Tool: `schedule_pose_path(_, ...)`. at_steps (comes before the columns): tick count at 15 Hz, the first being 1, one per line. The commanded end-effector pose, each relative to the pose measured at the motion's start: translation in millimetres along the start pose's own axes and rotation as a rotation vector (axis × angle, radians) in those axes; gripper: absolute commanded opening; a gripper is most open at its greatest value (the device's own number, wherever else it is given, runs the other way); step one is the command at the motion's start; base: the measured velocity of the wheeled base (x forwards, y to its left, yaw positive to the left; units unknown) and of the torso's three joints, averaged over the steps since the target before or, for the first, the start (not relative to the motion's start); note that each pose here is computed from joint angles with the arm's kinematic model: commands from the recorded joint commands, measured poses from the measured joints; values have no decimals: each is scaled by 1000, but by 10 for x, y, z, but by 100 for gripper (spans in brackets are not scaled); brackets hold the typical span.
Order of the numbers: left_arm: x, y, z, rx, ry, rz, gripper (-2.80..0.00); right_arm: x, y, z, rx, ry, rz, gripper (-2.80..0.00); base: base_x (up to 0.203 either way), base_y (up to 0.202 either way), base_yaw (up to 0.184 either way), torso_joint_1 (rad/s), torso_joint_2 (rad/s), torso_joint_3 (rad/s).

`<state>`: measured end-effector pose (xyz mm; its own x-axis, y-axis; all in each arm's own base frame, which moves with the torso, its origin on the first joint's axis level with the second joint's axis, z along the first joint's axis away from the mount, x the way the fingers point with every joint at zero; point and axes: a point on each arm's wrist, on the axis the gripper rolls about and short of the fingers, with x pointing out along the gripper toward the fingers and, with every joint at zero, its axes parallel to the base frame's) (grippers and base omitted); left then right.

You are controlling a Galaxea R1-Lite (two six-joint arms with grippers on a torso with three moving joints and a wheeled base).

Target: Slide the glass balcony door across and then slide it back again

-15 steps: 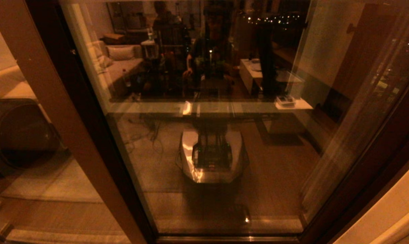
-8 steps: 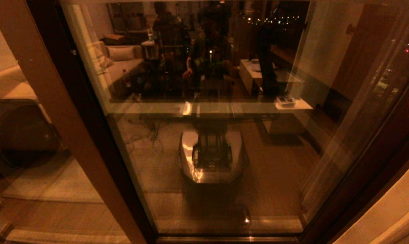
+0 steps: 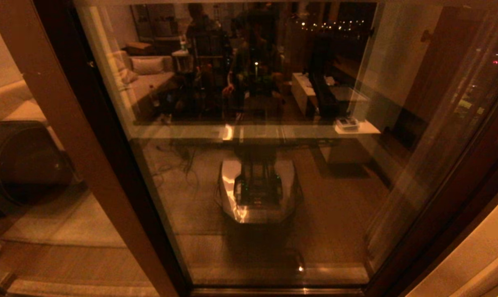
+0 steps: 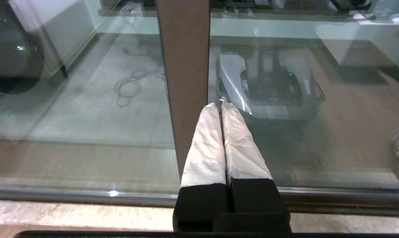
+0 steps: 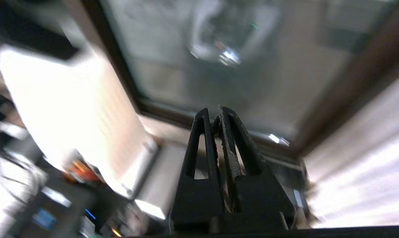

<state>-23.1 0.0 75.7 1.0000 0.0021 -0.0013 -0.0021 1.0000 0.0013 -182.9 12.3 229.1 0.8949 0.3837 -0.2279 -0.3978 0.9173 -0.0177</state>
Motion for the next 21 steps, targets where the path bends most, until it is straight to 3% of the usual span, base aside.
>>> schedule_pose_path(1, -1, 0, -1, 0, -1, 1, -280, -178, 109, -544, -82, -41, -60, -280, 0, 0, 0, 0, 0, 0)
schedule_pose_path(3, -1, 0, -1, 0, 0, 1, -280, -104, 71, -730, -105, 47, -126, -280, 0, 0, 0, 0, 0, 0)
schedule_pose_path(7, -1, 0, -1, 0, -1, 1, -280, 548, -222, -774, -50, 149, -190, -280, 0, 0, 0, 0, 0, 0)
schedule_pose_path(11, 0, 0, -1, 0, 0, 1, -280, 1290, -549, -863, -72, -40, -316, -280, 0, 0, 0, 0, 0, 0)
schedule_pose_path(14, 0, 0, -1, 0, 0, 1, -280, 1691, -702, -1130, -117, -171, -395, -280, 0, 0, 0, 0, 0, 0)
schedule_pose_path(21, -1, 0, -1, 0, 0, 1, -280, 1731, -713, -1194, -4, -181, -388, -280, 0, 0, 0, 0, 0, 0)
